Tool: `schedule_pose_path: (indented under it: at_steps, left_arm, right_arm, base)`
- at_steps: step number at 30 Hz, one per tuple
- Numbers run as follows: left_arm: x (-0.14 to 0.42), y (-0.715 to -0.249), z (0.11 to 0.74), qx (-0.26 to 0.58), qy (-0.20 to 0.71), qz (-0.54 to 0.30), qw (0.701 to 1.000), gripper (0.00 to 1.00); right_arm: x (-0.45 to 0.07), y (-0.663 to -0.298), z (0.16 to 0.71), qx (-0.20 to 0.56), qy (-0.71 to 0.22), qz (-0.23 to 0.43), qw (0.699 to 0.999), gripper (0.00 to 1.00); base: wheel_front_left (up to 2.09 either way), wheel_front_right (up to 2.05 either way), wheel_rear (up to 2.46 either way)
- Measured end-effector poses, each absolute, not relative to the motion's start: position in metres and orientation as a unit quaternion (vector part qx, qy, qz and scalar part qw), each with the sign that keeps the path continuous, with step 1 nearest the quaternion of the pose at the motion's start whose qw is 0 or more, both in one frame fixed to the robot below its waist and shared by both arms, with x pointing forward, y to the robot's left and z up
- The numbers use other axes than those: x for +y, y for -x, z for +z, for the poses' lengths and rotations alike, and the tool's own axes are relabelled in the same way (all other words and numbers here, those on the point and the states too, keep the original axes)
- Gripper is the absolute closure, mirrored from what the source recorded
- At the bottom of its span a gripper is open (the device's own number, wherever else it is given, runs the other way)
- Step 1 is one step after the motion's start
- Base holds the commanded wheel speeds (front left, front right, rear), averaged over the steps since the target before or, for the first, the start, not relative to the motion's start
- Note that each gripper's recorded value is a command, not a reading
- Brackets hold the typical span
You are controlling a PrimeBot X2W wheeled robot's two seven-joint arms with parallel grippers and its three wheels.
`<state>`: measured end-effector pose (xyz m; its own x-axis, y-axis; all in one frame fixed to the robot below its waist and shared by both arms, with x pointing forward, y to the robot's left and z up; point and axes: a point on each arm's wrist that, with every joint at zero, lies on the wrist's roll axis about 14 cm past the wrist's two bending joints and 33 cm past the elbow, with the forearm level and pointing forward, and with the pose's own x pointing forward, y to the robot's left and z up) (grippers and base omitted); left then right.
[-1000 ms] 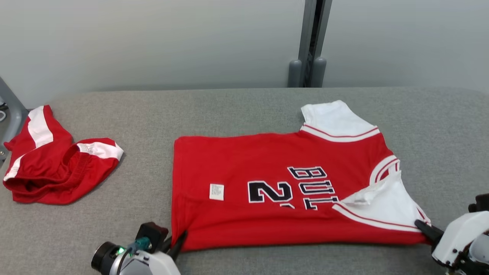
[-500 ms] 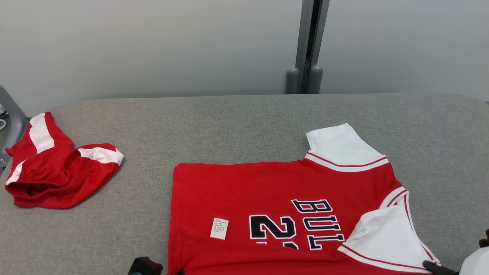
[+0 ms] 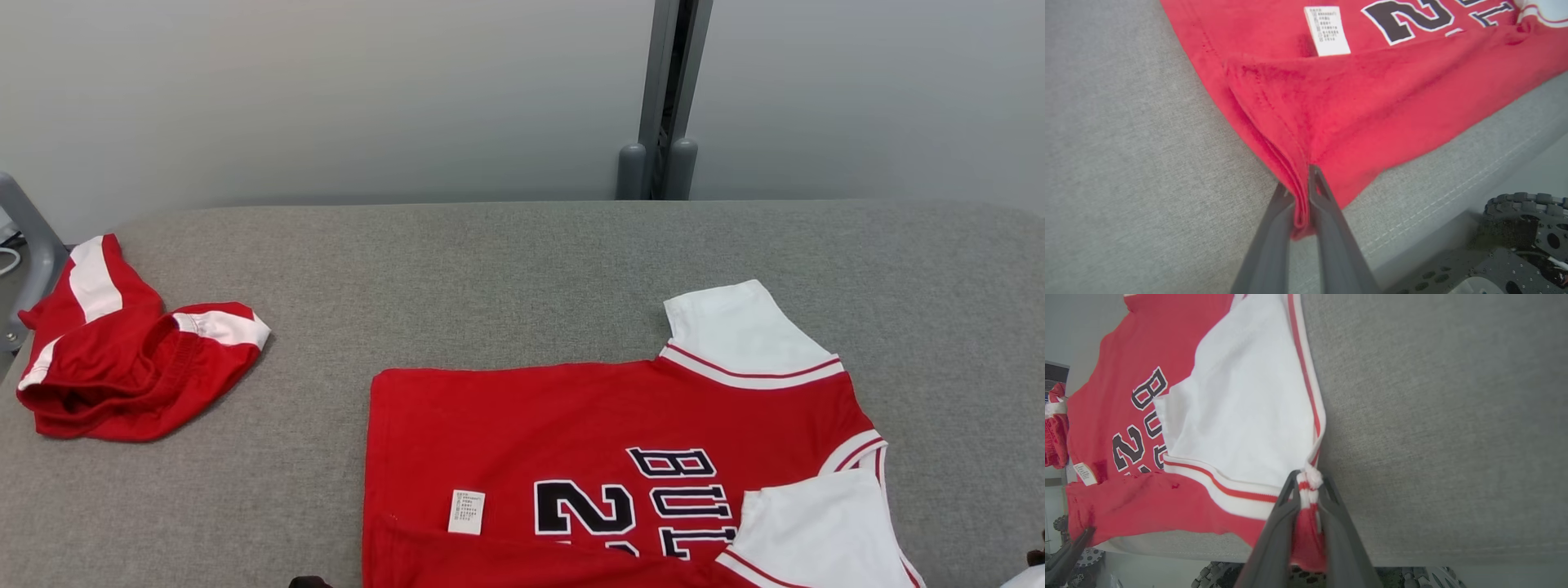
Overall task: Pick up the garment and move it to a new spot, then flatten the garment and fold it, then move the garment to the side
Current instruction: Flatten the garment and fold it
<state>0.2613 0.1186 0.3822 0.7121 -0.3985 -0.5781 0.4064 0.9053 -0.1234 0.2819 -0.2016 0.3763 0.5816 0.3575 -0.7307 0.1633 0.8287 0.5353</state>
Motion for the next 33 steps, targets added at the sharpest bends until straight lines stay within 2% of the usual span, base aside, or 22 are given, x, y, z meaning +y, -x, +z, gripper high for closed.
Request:
schedule_pose_path:
  at_steps: [1,2,3,4,9,13,19,22,27,30,33]
  left_arm:
    - [0.119,-0.261,0.382,0.313,-0.007,-0.216,0.925,0.59]
    - [0.119,-0.261,0.382,0.313,-0.006,-0.216,0.925,0.49]
    - [0.120,-0.261,0.382,0.316,-0.006,-0.215,0.924,0.14]
    - [0.121,-0.261,0.381,0.319,-0.008,-0.212,0.924,0.00]
    - [0.129,-0.265,0.386,0.319,0.001,-0.200,0.926,0.00]
    - [0.151,-0.288,0.406,0.277,0.003,-0.162,0.947,0.00]
    - [0.166,-0.329,0.447,0.191,0.023,-0.114,0.975,0.00]
    - [0.164,-0.347,0.470,0.137,0.050,-0.090,0.985,0.00]
    - [0.158,-0.368,0.489,0.065,0.029,-0.079,0.994,0.00]
    - [0.153,-0.377,0.488,0.043,0.021,-0.073,0.996,0.00]
    - [0.147,-0.387,0.487,0.026,0.021,-0.068,0.997,0.00]
  right_arm:
    - [-0.202,-0.283,0.378,0.451,-0.288,0.056,0.843,0.25]
    - [-0.202,-0.284,0.380,0.448,-0.289,0.054,0.844,0.00]
    - [-0.203,-0.285,0.382,0.445,-0.292,0.051,0.845,0.00]
    - [-0.204,-0.285,0.383,0.445,-0.292,0.049,0.845,0.00]
    - [-0.210,-0.294,0.396,0.426,-0.288,0.041,0.857,0.00]
    - [-0.215,-0.314,0.417,0.383,-0.285,0.040,0.878,0.00]
    - [-0.210,-0.366,0.485,0.229,-0.239,0.069,0.941,0.00]
    - [-0.209,-0.381,0.510,0.151,-0.211,0.075,0.963,0.00]
    - [-0.199,-0.396,0.537,0.042,-0.155,0.091,0.983,0.00]
    - [-0.185,-0.400,0.542,-0.002,-0.090,0.117,0.989,0.00]
    - [-0.177,-0.402,0.535,-0.022,-0.083,0.121,0.989,0.00]
  base:
    - [0.00,0.00,0.00]
    - [0.00,0.00,0.00]
    - [0.00,0.00,0.00]
    - [0.00,0.00,0.00]
    - [0.00,0.00,0.00]
    - [0.00,0.00,0.00]
    - [0.00,0.00,0.00]
    - [0.00,0.00,0.00]
    - [0.00,0.00,0.00]
    - [0.00,0.00,0.00]
    - [0.00,0.00,0.00]
